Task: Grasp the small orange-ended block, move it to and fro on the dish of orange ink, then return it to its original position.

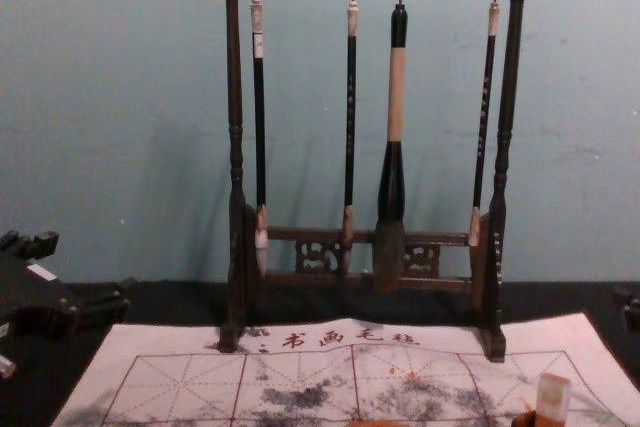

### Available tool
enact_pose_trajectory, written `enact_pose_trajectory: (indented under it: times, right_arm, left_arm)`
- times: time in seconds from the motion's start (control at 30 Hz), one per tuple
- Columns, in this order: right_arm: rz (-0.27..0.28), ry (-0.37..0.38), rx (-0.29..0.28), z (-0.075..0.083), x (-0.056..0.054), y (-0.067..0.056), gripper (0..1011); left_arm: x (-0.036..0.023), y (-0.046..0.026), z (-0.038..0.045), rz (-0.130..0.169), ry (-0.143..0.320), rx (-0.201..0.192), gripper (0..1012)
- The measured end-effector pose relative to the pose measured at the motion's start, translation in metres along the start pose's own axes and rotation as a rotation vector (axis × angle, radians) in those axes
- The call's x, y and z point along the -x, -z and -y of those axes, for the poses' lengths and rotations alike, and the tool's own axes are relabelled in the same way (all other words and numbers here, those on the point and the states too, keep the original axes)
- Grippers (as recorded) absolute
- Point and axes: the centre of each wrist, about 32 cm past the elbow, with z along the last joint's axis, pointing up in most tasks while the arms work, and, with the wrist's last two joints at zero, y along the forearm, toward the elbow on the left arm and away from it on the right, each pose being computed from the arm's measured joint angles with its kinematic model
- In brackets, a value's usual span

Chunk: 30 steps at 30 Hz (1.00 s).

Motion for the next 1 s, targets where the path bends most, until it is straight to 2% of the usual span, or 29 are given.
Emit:
enact_pose_trajectory:
  times: [1.0]
  right_arm:
    - [0.002,0.001,0.001,-0.0003,-0.0006,-0.0003,1002]
  left_arm:
    - [0.0,0.0,0.0,0.0,0.0,0.0,1001]
